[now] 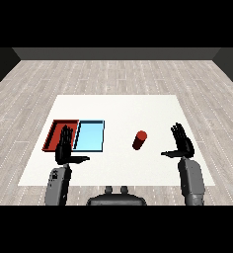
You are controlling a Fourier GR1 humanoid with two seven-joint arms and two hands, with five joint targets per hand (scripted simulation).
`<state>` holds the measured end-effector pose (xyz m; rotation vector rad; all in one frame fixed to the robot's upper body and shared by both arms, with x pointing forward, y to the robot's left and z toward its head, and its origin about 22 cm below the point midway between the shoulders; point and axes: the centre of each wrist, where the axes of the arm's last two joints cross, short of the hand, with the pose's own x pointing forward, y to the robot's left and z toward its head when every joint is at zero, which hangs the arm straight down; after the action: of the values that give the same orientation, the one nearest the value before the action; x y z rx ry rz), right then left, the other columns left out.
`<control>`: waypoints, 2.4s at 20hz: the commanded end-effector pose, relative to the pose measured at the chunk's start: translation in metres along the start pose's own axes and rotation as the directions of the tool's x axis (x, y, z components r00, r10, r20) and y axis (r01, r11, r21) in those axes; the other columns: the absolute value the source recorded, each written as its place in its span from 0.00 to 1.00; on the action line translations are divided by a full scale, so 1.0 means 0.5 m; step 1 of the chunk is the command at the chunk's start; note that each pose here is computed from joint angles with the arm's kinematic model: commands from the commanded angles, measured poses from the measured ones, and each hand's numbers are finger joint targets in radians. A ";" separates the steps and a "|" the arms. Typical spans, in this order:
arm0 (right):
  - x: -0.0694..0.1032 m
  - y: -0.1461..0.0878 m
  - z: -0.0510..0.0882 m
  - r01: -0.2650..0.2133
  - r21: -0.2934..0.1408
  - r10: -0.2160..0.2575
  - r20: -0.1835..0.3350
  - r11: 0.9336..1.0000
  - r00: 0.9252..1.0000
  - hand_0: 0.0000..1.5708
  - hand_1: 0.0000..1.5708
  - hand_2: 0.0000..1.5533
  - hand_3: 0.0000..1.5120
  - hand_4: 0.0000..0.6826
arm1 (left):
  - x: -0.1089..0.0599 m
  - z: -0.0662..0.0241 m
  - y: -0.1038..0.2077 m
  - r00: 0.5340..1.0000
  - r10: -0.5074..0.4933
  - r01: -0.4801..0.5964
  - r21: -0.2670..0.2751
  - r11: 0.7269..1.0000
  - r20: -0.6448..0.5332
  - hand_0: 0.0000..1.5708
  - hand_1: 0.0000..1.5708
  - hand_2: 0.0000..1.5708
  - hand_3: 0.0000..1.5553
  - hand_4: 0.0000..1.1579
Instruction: Pick the red can and put it in the red box
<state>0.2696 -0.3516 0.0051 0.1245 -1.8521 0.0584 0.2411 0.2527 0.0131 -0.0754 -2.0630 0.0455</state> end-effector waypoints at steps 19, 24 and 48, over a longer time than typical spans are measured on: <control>-0.135 0.118 -0.024 0.195 -0.014 -0.196 -0.103 0.981 0.975 0.00 0.00 0.00 0.00 0.00 | 0.019 -0.043 -0.008 1.000 0.003 -0.003 0.000 1.000 -0.010 0.00 0.00 0.00 0.00 0.00; -0.141 0.140 -0.029 0.221 0.003 -0.220 -0.113 0.975 0.969 0.00 0.00 0.00 0.00 0.00 | 0.035 -0.008 0.017 0.999 -0.037 0.037 0.004 0.999 0.023 0.00 0.00 0.00 0.00 0.00; -0.185 0.197 -0.082 0.253 -0.030 -0.254 -0.185 0.967 0.949 0.00 0.00 0.00 0.00 0.00 | -0.002 -0.002 0.001 1.000 0.016 -0.016 0.013 1.000 0.019 0.00 0.00 0.00 0.00 0.00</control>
<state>0.3185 -0.2419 -0.0580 0.3464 -1.6543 -0.1007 0.2399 0.2564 0.0118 -0.0915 -2.0782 0.0600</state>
